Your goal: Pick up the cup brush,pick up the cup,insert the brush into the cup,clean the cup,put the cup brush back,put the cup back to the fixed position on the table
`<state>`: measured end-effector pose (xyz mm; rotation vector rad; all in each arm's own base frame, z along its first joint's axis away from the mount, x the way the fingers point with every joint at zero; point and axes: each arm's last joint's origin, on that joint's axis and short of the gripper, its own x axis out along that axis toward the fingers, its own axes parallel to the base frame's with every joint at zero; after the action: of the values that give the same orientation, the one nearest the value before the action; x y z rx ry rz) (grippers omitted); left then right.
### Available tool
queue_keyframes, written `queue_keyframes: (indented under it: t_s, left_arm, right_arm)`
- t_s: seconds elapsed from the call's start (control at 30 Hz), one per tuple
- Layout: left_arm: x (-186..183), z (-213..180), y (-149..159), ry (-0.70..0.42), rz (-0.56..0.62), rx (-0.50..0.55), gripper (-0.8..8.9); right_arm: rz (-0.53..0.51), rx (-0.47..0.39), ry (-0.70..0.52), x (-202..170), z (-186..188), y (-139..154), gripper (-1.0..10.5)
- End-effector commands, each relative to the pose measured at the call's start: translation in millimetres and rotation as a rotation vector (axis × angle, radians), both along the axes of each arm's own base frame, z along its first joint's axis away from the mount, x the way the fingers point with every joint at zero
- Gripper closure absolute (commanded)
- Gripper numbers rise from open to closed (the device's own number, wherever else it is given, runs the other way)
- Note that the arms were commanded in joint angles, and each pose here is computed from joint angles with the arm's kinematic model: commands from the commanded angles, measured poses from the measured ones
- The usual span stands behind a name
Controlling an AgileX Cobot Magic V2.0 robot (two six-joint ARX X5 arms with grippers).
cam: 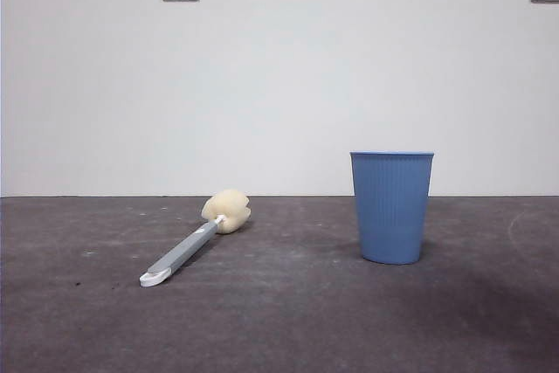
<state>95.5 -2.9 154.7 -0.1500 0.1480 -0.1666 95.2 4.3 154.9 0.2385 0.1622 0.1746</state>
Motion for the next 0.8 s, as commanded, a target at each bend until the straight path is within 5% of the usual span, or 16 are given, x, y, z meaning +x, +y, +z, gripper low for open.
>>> queue_keyframes:
  t_s: [0.03, 0.43, 0.53, 0.8]
  left_arm:
    - [-1.2, 5.3, -1.2, 0.007, -0.031, -0.119, 8.21]
    - [-23.3, 68.5, -5.2, -0.016, -0.148, -0.171, 8.2]
    - [-30.7, 86.6, -6.8, -0.001, -0.197, -0.169, 8.2]
    - [-45.8, 128.2, -11.5, 0.09, -0.364, -0.135, 8.2]
  right_arm:
    - [-0.012, 0.12, -0.018, -1.9, 12.0, 0.1, 9.6]
    - [0.065, 0.152, -0.04, -12.0, 81.8, 2.6, 9.6]
    - [0.08, 0.106, 0.019, -14.3, 101.8, 3.0, 9.6]
    - [0.325, -0.05, 0.236, -25.7, 148.2, 8.7, 9.6]
